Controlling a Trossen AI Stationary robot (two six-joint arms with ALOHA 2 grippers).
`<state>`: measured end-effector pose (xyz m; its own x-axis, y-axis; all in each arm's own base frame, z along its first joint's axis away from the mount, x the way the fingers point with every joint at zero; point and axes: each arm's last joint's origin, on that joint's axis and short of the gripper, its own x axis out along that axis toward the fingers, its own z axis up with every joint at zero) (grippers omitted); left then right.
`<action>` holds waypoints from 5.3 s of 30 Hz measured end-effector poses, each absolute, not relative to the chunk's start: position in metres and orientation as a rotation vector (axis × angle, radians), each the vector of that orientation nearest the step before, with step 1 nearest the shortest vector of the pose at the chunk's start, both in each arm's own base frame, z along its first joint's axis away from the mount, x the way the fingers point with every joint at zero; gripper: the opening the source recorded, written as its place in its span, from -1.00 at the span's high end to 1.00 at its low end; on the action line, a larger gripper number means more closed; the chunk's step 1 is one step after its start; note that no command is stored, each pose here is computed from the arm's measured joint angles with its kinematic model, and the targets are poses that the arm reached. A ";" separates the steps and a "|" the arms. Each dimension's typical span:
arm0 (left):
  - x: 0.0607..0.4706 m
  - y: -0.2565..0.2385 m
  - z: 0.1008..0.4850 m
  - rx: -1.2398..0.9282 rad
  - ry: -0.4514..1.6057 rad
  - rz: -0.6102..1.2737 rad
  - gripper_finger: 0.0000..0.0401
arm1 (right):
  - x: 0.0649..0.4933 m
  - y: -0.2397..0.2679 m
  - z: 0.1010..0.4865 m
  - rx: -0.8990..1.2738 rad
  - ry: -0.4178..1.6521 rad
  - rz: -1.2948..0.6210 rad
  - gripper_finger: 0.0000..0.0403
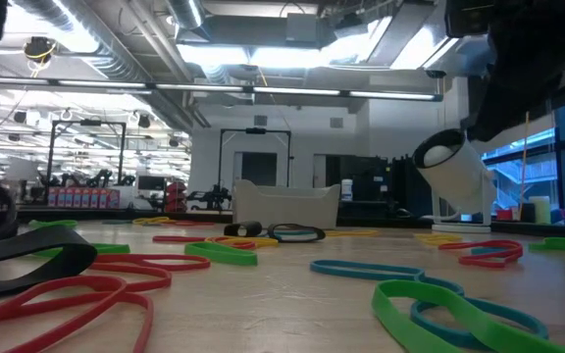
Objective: Pick and place rubber bands into bin
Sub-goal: Put the blue rubber band into the gray bin, then put the black rubber band into the gray bin
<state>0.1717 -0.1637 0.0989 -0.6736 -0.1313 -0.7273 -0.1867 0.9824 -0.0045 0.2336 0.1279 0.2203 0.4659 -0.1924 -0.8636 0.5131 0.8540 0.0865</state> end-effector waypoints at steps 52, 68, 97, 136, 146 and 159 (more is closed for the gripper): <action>0.262 -0.082 0.270 -0.456 1.147 0.485 0.99 | 0.238 0.130 0.222 0.341 0.958 -0.408 0.19; 0.308 0.047 0.305 -0.255 0.785 0.447 0.99 | 0.251 0.094 0.166 0.635 0.865 -0.272 0.63; 0.326 0.218 0.192 -0.165 0.932 0.497 0.71 | 0.282 0.010 0.178 0.872 0.554 -0.476 0.65; 0.190 0.030 0.222 -0.572 0.778 0.564 0.63 | 0.315 -0.023 0.197 0.089 0.710 0.041 0.23; 0.179 0.026 0.219 -0.436 0.798 0.497 0.63 | 0.367 -0.002 0.171 0.017 1.027 0.123 0.15; 0.176 0.025 0.212 -0.387 0.846 0.436 0.63 | 0.403 -0.002 0.150 0.046 1.167 0.055 0.22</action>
